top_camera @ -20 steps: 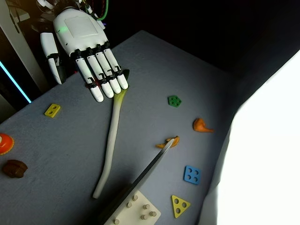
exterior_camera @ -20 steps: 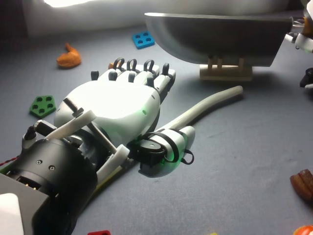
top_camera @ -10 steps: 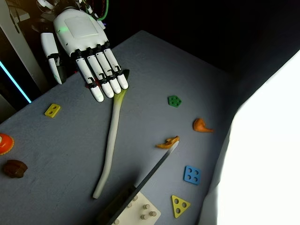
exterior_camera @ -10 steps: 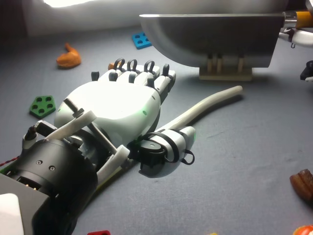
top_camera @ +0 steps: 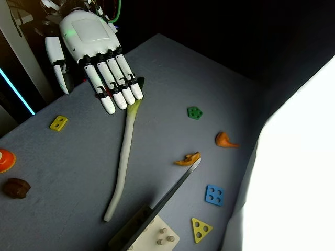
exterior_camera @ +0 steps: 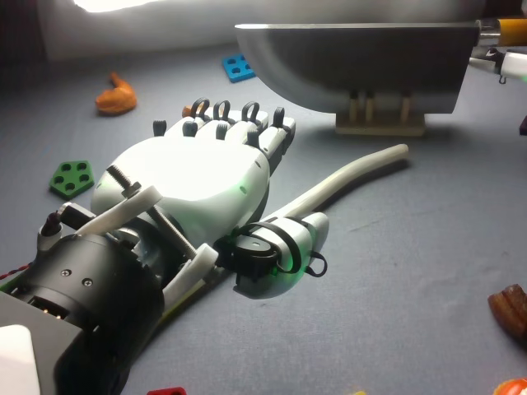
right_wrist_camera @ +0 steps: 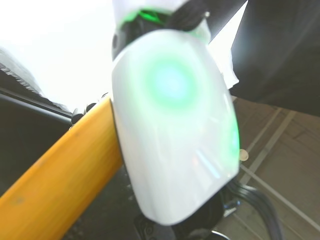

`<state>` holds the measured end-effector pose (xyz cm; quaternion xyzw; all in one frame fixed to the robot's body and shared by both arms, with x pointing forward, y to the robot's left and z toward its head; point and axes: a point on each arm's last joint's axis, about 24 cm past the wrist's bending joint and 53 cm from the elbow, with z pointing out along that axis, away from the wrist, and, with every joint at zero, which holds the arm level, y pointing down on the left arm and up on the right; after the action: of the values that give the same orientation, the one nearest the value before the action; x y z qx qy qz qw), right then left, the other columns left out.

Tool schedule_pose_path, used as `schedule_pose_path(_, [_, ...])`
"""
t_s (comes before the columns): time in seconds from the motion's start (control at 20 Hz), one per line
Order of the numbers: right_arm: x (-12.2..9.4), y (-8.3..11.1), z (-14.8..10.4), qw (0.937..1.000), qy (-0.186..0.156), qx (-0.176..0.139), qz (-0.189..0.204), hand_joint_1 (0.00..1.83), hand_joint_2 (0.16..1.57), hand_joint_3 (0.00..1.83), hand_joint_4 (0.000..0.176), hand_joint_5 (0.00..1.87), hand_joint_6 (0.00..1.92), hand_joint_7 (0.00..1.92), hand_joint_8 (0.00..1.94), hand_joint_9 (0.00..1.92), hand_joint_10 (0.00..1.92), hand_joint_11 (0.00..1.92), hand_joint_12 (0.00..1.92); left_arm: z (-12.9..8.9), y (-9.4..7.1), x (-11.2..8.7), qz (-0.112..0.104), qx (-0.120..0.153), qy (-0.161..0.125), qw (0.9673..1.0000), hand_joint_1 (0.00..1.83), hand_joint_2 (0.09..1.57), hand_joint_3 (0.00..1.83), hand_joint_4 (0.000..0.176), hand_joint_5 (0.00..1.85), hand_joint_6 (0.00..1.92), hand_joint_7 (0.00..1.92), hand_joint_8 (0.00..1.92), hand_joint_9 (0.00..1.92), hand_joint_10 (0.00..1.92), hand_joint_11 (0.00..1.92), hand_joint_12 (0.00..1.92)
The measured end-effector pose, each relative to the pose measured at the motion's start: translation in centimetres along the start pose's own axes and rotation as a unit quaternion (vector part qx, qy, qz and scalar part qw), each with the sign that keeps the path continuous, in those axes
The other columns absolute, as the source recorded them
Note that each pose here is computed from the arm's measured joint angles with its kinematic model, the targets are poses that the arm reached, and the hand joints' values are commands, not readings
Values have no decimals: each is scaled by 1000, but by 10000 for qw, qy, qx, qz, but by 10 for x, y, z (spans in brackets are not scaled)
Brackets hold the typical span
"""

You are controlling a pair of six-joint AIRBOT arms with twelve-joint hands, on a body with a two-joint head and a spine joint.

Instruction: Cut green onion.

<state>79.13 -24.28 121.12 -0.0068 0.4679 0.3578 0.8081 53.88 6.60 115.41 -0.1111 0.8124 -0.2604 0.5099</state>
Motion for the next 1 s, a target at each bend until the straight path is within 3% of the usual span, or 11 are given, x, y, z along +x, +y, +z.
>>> schedule_pose_path(0.7, [-18,-11,-10,9988,418,-235,-108,861,831,0,85,0,0,0,0,0,0,0,0,0,-7,-9,-88,58,-104,9999,113,1406,0,0,34,4,9,1,0,0,0,0])
schedule_pose_path(0.8, [-21,-10,-12,9976,585,-343,-132,898,835,0,79,0,0,0,0,0,0,0,0,0,-5,-12,-85,10,-167,9998,82,1407,0,0,34,3,20,5,11,5,0,0])
schedule_pose_path(0.95, [-26,-13,-16,9961,739,-423,-213,960,857,7,85,0,0,0,0,0,0,0,0,0,-3,-13,-95,-25,-181,9998,66,1412,0,0,24,4,7,2,1,0,0,0])
schedule_pose_path(1.0, [-27,-15,-20,9953,850,-434,-150,823,854,5,73,0,0,0,0,0,0,0,0,0,-2,-13,-108,-49,-181,9998,27,1415,2,0,6,3,1,0,0,0,0,0])
